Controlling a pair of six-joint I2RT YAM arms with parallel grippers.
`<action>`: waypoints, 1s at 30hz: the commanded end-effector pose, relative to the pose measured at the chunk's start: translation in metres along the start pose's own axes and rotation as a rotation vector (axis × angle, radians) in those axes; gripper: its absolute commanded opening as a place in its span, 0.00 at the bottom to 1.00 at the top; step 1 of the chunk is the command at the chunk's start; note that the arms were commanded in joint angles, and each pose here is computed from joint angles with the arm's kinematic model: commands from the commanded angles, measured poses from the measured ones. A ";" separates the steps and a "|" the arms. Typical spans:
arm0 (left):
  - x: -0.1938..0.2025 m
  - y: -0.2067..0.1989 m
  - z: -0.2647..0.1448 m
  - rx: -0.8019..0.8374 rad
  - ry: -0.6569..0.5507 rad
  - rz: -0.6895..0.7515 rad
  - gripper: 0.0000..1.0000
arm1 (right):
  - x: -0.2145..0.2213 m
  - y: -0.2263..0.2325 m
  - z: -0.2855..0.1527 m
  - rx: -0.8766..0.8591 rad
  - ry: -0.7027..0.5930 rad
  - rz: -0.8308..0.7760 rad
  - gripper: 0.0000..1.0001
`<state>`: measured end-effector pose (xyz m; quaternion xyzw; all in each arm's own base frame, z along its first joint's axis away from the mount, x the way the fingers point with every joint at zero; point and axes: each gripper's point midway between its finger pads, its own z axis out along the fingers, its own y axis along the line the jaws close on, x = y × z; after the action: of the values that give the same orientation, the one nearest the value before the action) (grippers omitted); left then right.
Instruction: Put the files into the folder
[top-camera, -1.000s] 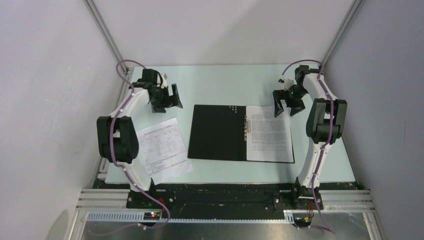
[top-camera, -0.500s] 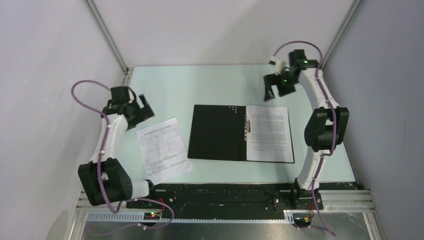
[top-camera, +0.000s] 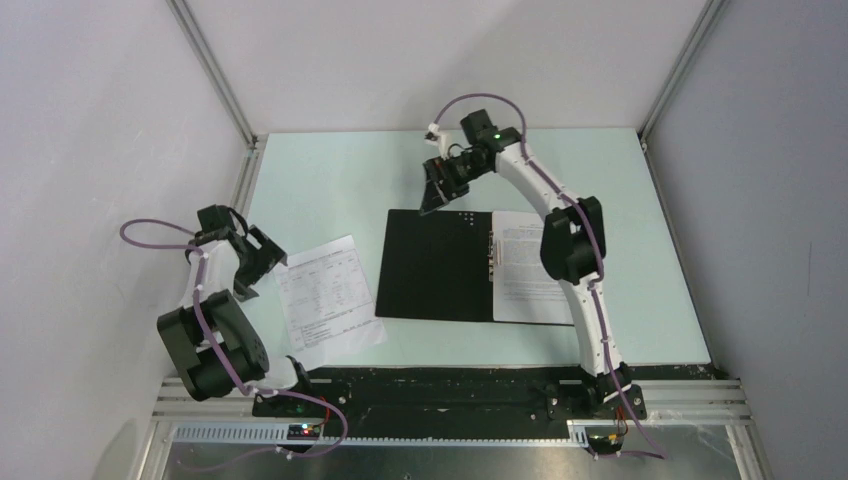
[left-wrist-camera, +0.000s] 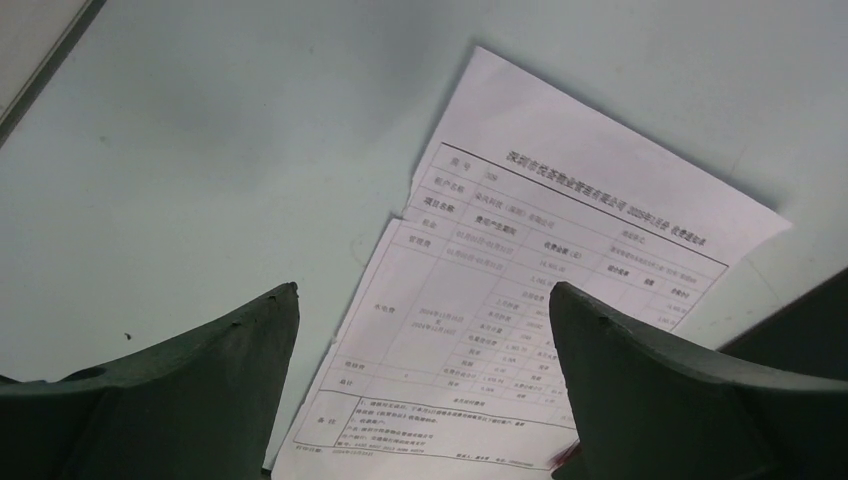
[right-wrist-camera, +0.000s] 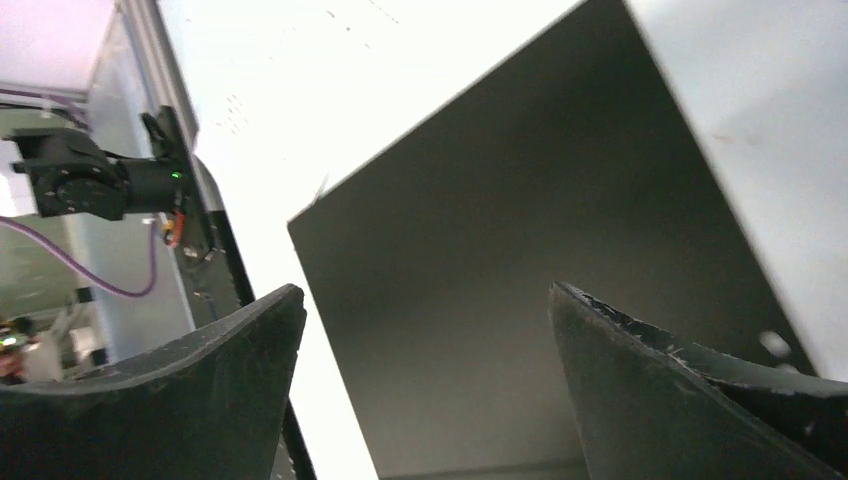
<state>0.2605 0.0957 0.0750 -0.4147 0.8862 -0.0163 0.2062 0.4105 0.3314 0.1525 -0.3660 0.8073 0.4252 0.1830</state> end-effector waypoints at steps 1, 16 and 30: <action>-0.023 -0.001 0.009 0.011 -0.035 -0.029 0.98 | -0.025 0.041 0.044 -0.183 -0.047 0.016 0.95; -0.015 0.022 0.039 -0.015 0.072 0.060 0.88 | -0.035 0.030 0.199 -0.228 -0.146 0.277 0.96; 0.013 0.023 0.053 0.008 0.169 0.026 0.91 | -0.033 0.039 0.250 -0.125 -0.217 0.260 0.99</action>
<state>0.2553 0.1128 0.0211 -0.4046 0.9044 -0.0344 0.1309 0.3909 0.5578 0.0637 -0.2370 0.7919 0.5362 0.1710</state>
